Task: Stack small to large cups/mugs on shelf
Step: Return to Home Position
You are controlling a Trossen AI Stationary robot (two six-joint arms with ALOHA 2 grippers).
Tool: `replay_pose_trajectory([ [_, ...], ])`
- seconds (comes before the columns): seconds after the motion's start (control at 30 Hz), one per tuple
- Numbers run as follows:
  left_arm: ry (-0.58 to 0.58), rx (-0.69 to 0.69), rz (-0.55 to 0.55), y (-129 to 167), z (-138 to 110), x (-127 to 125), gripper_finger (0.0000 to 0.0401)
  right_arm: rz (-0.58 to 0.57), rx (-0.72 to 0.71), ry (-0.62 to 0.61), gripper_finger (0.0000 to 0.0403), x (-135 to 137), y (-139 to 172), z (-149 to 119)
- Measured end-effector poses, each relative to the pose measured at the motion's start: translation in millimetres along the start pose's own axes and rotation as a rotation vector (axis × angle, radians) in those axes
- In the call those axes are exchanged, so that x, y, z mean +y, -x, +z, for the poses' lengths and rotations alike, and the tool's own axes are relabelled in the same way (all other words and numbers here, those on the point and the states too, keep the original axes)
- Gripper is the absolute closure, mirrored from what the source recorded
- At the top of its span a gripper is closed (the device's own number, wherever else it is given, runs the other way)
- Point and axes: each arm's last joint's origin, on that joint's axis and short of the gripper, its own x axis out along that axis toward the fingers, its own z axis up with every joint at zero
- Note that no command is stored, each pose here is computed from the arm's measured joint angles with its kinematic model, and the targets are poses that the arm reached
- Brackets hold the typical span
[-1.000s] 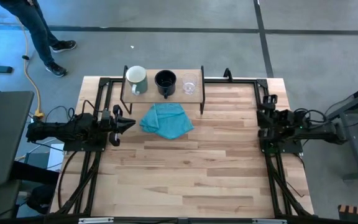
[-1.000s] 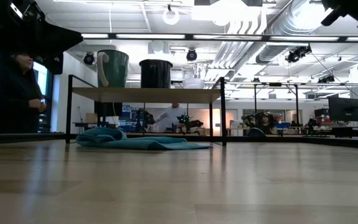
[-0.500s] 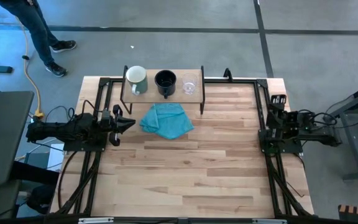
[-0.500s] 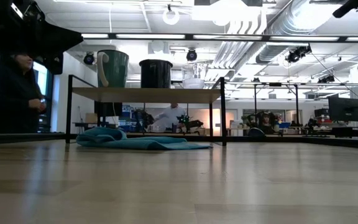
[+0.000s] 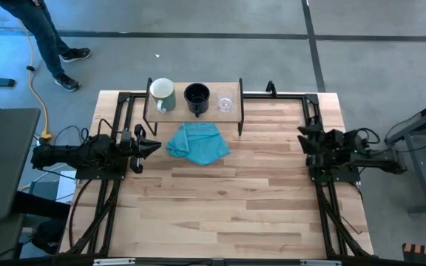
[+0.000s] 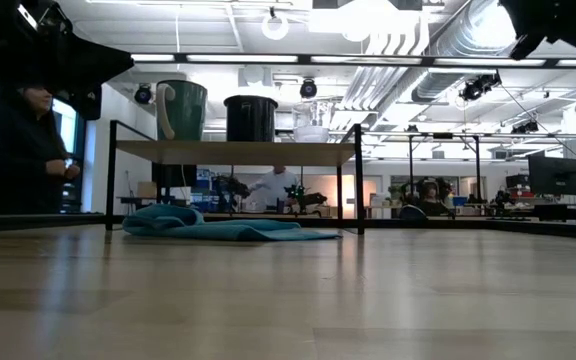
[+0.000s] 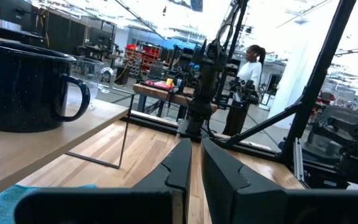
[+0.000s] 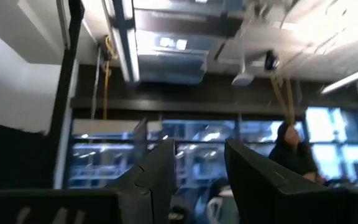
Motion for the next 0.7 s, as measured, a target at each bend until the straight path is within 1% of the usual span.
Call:
replay_pose_trajectory([
  [0.2,0.001,0.000,0.000,0,0,0,0.0375,0.026,0.144,-0.127,0.0269,2,1,-14],
  [0.37,0.001,0.000,0.000,0,0,0,0.0375,0.073,0.280,-0.224,0.0269,4,4,-26],
  [0.47,0.001,0.001,0.000,0,0,0,0.0375,0.084,0.349,-0.247,0.0269,5,6,-32],
  [0.7,0.000,0.007,0.002,0,-1,0,0.0375,0.119,0.448,-0.255,0.0269,7,10,-41],
])
